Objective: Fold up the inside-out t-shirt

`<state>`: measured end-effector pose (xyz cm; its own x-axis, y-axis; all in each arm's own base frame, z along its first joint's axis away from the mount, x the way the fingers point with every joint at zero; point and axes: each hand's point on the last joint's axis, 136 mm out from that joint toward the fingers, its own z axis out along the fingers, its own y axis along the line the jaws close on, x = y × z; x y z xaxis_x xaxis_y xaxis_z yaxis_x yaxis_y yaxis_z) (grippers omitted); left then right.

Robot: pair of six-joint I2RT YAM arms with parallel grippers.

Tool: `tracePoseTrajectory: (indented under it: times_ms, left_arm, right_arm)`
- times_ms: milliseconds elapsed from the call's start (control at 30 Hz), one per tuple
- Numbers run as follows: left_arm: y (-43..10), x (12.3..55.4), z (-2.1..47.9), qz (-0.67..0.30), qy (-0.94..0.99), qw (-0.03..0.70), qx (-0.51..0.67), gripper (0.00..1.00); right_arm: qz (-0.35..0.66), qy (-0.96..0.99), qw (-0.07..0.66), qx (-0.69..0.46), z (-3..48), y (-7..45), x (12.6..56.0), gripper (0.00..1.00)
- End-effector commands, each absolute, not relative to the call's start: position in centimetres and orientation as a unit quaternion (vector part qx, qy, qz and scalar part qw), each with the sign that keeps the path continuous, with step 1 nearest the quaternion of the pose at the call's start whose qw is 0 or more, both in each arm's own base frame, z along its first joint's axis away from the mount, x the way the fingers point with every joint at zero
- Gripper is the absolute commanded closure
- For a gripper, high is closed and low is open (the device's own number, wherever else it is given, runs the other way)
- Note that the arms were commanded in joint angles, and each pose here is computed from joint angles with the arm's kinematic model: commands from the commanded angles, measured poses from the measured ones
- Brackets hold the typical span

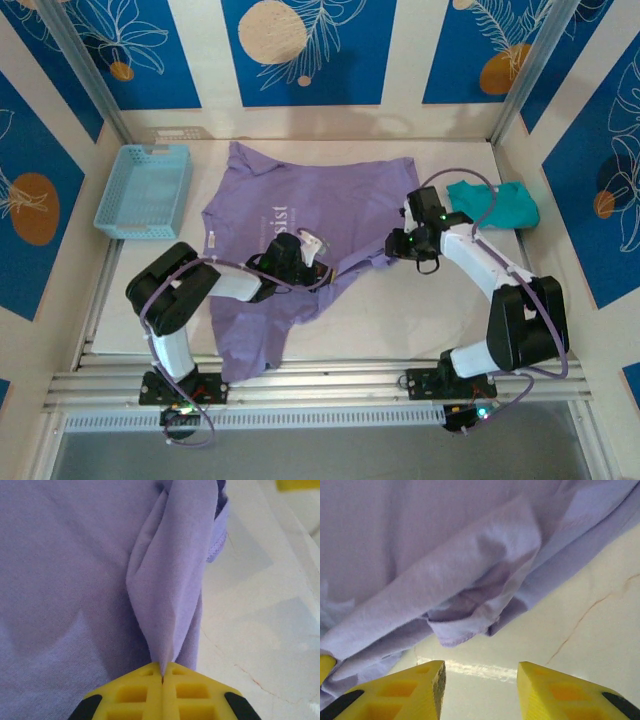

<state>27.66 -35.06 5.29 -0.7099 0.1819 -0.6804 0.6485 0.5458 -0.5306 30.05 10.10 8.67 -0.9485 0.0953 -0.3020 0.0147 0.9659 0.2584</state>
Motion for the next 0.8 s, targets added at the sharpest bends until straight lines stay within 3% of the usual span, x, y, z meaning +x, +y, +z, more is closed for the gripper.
tracePoseTrajectory:
  times_ms: [0,233,767]
  left_arm:
    - [-35.7,27.8,5.6,-0.419,0.826,0.280,0.252,1.00]
    - [-35.8,27.7,5.7,-0.424,0.825,0.278,0.250,1.00]
    - [-35.7,27.6,5.4,-0.426,0.827,0.274,0.244,1.00]
  right_arm:
    - [0.181,0.967,0.167,0.065,8.4,11.4,30.7,0.56]
    - [0.216,0.954,0.172,0.117,7.1,11.8,32.9,0.57]
    - [0.175,0.962,0.152,0.141,4.1,10.4,34.2,0.62]
